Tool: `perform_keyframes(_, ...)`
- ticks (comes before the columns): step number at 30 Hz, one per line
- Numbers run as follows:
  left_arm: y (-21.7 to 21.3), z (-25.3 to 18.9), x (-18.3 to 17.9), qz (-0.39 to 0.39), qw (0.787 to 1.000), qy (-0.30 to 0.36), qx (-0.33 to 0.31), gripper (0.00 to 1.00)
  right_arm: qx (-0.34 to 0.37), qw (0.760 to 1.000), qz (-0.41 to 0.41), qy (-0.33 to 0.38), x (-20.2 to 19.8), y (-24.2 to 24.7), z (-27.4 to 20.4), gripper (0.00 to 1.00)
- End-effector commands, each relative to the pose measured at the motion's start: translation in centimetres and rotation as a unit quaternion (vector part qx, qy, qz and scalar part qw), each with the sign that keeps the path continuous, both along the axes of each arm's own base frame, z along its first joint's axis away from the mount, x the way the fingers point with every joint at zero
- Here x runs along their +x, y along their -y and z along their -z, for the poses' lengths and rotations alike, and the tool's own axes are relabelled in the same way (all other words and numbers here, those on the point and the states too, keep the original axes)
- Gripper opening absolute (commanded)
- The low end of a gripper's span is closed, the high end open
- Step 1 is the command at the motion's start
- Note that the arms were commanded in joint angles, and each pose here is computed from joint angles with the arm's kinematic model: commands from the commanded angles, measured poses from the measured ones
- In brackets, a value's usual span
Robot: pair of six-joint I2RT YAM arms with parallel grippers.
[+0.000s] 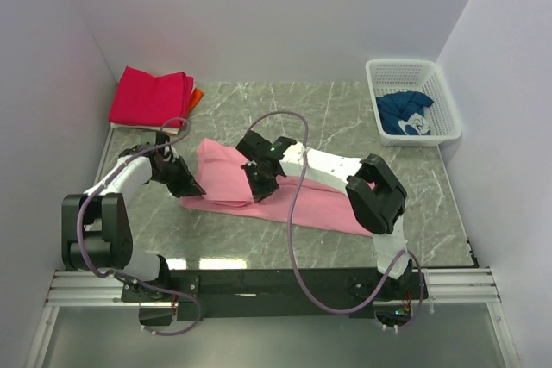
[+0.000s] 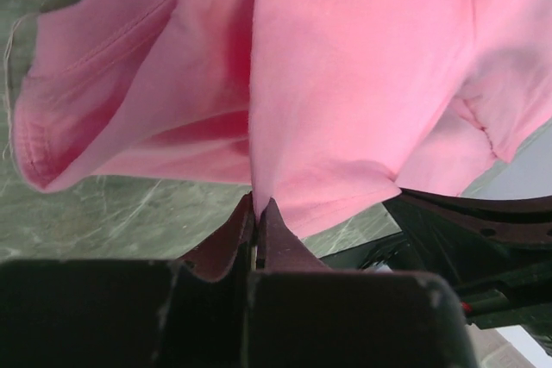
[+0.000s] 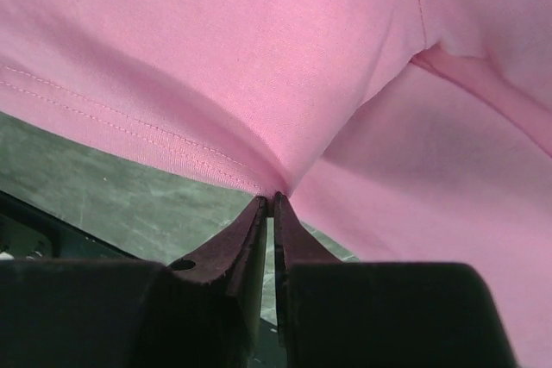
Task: Fold and stack the t-shirts
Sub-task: Fold the tshirt
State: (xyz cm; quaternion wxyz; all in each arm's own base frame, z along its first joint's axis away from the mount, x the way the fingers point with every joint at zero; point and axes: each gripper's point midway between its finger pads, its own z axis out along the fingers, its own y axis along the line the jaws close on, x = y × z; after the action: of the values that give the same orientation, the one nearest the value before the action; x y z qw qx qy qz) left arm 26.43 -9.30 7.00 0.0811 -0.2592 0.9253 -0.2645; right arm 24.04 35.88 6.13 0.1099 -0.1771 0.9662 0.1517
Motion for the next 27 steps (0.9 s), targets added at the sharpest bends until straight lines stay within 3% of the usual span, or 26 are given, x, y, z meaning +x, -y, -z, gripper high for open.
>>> perform_keyframes(1, -0.4, 0.0, -0.7, -0.003, 1.0, 0.0, 0.014, 0.0, 0.013, 1.0, -0.013, 0.002, -0.1, 0.1, -1.1, 0.12)
perform_keyframes(4, -0.8, 0.3, -0.8, -0.01, 1.0, -0.003, 0.03, 0.01, 0.011, 1.0, -0.016, 0.001, -0.2, 0.2, -0.9, 0.12)
perform_keyframes(6, -1.2, 0.5, -0.8, -0.014, 0.999, -0.005, 0.039, 0.06, 0.007, 1.0, -0.021, -0.004, -0.4, 0.3, -0.5, 0.14)
perform_keyframes(7, -1.2, 0.5, -0.7, -0.015, 0.999, -0.005, 0.04, 0.14, 0.007, 1.0, -0.024, -0.006, -0.5, 0.2, -0.5, 0.16)
perform_keyframes(8, -1.2, 0.5, -0.6, -0.016, 0.999, -0.004, 0.041, 0.28, 0.003, 1.0, -0.026, -0.008, -0.5, 0.3, -0.4, 0.24)
perform_keyframes(11, -1.4, -0.4, 0.3, -0.024, 0.999, 0.012, 0.046, 0.47, -0.004, 1.0, -0.028, -0.002, -0.4, 0.6, -0.8, 0.4)
perform_keyframes(13, -1.6, -1.5, 1.8, -0.032, 0.998, 0.035, 0.05, 0.55, -0.007, 1.0, -0.026, 0.007, -0.3, 1.1, -1.7, 0.44)
perform_keyframes(20, -1.6, -3.8, 9.6, -0.047, 0.993, 0.098, 0.04, 0.57, 0.003, 0.997, 0.062, 0.051, 2.9, 5.0, -5.0, 0.47)
perform_keyframes(27, -1.6, -3.3, 18.4, -0.06, 0.991, 0.117, 0.025, 0.58, 0.0, 0.972, 0.227, 0.066, 9.0, 15.3, -4.4, 0.47)
